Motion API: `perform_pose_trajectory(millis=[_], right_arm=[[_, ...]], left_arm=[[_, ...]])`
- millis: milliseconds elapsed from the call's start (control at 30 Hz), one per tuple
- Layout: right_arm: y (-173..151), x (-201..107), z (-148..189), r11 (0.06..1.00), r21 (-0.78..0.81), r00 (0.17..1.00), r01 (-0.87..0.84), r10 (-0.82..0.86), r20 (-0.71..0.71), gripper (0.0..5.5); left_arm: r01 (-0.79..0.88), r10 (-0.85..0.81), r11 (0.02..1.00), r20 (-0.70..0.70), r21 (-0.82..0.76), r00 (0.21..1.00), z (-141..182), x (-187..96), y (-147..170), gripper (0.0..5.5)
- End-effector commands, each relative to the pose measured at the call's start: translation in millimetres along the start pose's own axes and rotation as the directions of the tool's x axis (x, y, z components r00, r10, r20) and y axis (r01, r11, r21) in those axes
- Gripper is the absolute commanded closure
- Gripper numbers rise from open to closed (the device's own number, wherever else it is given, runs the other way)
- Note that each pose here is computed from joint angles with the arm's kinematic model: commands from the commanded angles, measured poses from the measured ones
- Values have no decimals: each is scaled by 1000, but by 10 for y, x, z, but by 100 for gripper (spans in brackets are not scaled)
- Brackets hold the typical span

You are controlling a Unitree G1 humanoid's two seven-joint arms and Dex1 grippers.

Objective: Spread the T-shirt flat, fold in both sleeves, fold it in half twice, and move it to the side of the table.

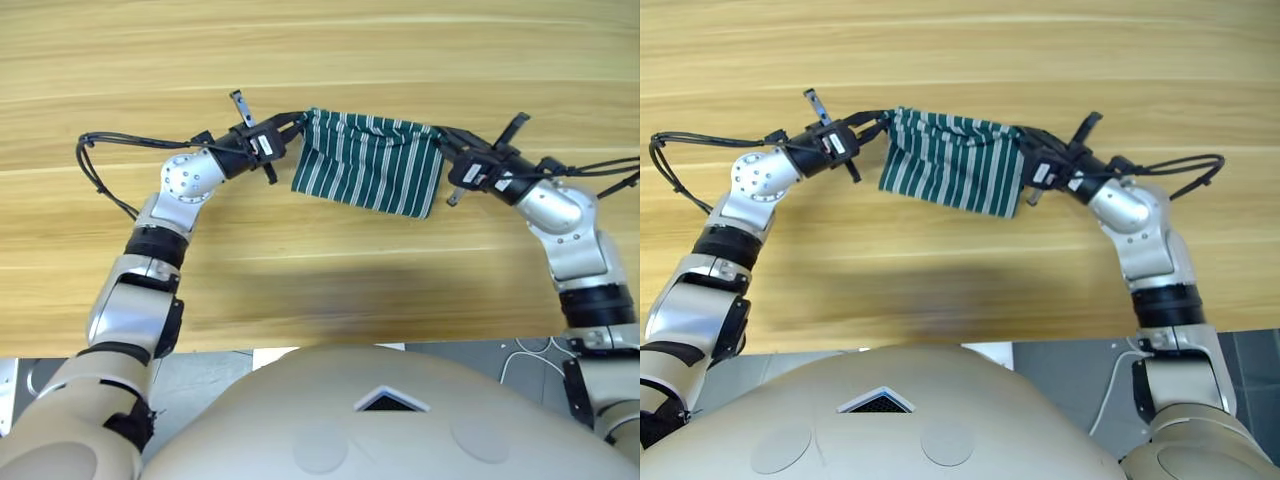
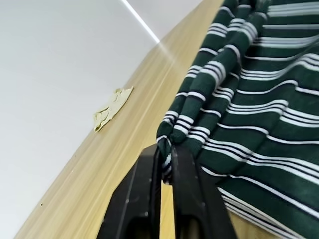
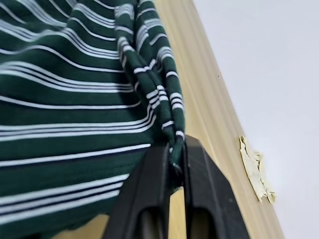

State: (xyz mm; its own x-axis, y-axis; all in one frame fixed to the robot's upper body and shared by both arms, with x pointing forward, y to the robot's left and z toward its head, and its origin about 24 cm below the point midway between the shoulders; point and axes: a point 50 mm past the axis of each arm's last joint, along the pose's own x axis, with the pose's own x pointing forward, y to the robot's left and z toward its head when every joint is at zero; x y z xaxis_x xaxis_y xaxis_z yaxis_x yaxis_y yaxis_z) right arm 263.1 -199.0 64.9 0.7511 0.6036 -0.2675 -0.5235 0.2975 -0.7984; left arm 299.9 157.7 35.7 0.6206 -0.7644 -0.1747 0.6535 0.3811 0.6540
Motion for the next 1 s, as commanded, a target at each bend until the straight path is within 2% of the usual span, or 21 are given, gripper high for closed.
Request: perform_pose_trajectory(millis=[33, 200, 433, 467, 600, 700, 800, 933, 1000], right_arm=[[21, 173, -118, 1000, 5, 998, -3, 4, -55, 534], [191, 306, -332, 998, 9, 983, -59, 60, -171, 534], [455, 249, -485, 992, 27, 956, -127, 129, -265, 534], [469, 245, -487, 992, 33, 955, -121, 125, -270, 505], [427, 251, -482, 995, 86, 957, -51, 74, -279, 446], [294, 223, -426, 977, 210, 976, 24, 23, -217, 401], [179, 184, -403, 945, 319, 985, 66, -11, -171, 347], [51, 203, -404, 897, 425, 986, 122, -62, -153, 281], [-50, 226, -380, 876, 452, 983, 167, -112, -147, 246]], left_arm=[[-17, 18, 1000, -51, 16, 999, -52, 79, 45, 533], [-8, 7, 1000, -90, -10, 996, -108, 178, -1, 533], [-63, 56, 996, -114, -57, 992, -95, 378, 28, 533], [-79, 71, 995, -126, -63, 989, -103, 396, 42, 506], [-106, 90, 990, -162, -91, 983, -130, 429, 57, 445], [-139, 145, 989, -241, 42, 960, -179, 436, 118, 402], [-182, 194, 981, -233, 71, 953, -155, 458, 173, 349], [-411, 410, 911, -155, 26, 899, -32, 456, 467, 287], [-490, 482, 870, -120, -48, 868, 3, 411, 575, 279]])
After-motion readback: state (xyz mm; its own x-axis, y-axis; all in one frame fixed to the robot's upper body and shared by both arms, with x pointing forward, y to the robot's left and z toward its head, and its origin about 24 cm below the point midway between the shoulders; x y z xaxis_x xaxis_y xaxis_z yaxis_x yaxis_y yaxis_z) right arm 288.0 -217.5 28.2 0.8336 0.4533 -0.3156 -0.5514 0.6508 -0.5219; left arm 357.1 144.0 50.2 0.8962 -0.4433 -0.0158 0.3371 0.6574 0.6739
